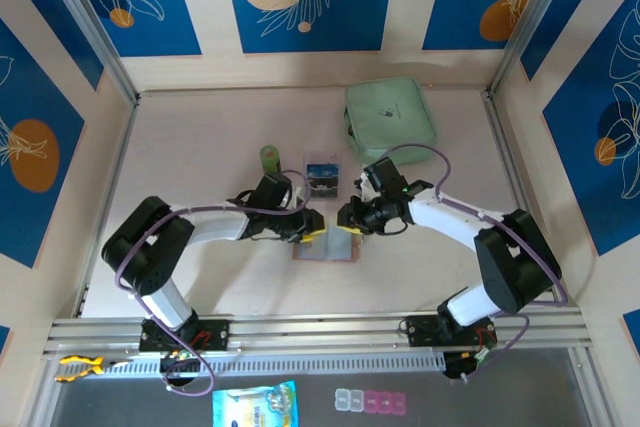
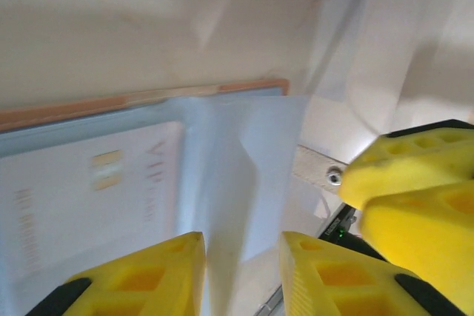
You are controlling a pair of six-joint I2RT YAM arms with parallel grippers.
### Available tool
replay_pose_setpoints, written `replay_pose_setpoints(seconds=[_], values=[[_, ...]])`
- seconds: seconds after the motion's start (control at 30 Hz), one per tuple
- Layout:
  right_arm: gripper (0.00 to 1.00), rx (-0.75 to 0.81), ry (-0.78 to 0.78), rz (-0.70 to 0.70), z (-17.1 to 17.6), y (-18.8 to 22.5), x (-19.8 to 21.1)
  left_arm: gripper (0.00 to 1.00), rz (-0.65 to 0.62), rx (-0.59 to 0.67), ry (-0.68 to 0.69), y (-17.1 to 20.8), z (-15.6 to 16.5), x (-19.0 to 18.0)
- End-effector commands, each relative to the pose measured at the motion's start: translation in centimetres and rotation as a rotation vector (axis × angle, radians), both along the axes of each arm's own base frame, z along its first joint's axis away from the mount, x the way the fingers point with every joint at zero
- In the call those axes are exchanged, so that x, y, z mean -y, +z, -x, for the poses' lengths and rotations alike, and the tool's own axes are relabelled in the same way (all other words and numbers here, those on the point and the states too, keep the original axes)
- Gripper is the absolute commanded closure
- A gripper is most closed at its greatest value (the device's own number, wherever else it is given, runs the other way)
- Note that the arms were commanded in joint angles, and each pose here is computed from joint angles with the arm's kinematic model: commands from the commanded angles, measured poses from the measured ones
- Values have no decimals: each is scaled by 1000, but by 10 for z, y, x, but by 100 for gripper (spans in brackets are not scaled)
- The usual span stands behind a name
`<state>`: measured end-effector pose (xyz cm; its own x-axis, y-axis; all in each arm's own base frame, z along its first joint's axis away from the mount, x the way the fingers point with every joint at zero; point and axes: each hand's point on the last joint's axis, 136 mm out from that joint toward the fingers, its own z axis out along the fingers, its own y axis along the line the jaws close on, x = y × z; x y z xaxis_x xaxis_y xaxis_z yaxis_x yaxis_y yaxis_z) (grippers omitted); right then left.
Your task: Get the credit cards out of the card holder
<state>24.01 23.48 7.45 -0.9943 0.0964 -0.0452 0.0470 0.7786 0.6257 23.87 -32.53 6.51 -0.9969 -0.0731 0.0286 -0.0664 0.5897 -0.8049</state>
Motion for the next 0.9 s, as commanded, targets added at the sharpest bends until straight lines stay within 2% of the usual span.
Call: replay_pose_setpoints(seconds=[0.0, 0.27, 0.47, 0.87], values=[[69, -27, -11, 58, 12, -5, 20, 66, 33, 4, -43, 10, 0, 18], [66, -40, -37, 59, 18, -3, 33, 61, 48, -3, -88, 7, 0, 45], [67, -37, -46, 27, 23, 3, 32, 58, 18, -9, -93, -4, 1, 42], [60, -70, 12, -50, 17, 6, 8, 56, 10, -6, -85, -10, 4, 37]])
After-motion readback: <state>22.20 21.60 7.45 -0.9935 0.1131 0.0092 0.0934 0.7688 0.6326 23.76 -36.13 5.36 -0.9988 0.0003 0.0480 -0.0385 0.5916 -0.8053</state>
